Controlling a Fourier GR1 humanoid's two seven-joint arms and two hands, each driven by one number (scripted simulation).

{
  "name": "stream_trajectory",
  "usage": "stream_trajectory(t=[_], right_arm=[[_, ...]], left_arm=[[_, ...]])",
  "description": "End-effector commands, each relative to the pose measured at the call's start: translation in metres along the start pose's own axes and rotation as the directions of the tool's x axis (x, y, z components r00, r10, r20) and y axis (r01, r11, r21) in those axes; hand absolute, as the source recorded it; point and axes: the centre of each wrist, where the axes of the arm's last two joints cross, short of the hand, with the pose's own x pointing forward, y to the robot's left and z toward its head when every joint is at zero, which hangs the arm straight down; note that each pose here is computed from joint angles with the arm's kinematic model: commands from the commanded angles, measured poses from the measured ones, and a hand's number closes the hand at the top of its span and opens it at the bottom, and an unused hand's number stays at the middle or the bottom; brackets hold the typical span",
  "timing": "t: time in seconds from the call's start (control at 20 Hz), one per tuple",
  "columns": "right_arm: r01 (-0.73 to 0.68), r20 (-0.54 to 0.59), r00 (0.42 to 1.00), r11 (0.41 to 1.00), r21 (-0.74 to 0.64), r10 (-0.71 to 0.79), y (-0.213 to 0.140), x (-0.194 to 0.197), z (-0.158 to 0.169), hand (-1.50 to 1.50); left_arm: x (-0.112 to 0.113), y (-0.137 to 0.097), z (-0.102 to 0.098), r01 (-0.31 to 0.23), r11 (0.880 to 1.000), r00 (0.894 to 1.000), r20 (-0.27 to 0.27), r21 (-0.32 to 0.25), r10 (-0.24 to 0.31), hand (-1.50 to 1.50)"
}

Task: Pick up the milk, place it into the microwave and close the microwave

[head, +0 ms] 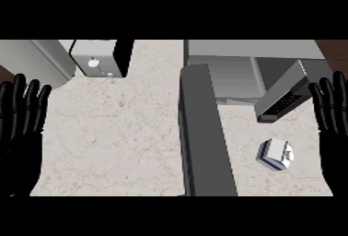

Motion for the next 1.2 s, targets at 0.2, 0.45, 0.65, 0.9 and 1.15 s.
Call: stream_trajectory(t=[0.2,0.45,0.65,0.9,1.15], right_arm=[[-0.080,0.035,0.996,0.990,-0.120,0.085,0.023,0.009,-0.001,-1.50],[-0.085,-0.081,0.994,0.990,-0.115,0.076,0.034,0.013,0.025,-1.50],[-0.107,-0.096,0.991,0.990,-0.094,0.098,0.026,0.030,0.038,-1.50],[-0.170,-0.131,0.980,0.973,-0.159,0.150,0.040,0.010,0.039,-1.50],[-0.184,-0.197,0.970,0.964,-0.193,0.146,0.019,-0.004,0.037,-1.50]], left_arm=[[-0.012,-0.007,-0.013,0.012,1.000,1.000,-0.029,0.013,-0.011,-1.50],[-0.021,0.011,0.022,-0.010,0.995,0.992,-0.126,0.100,0.022,-1.50],[-0.014,0.030,0.050,0.000,0.996,0.991,-0.134,0.091,0.012,-1.50],[0.004,0.054,0.039,-0.016,0.995,0.990,-0.135,0.094,0.028,-1.50],[0.015,0.037,0.074,0.002,0.996,0.990,-0.137,0.086,0.010,-1.50]])
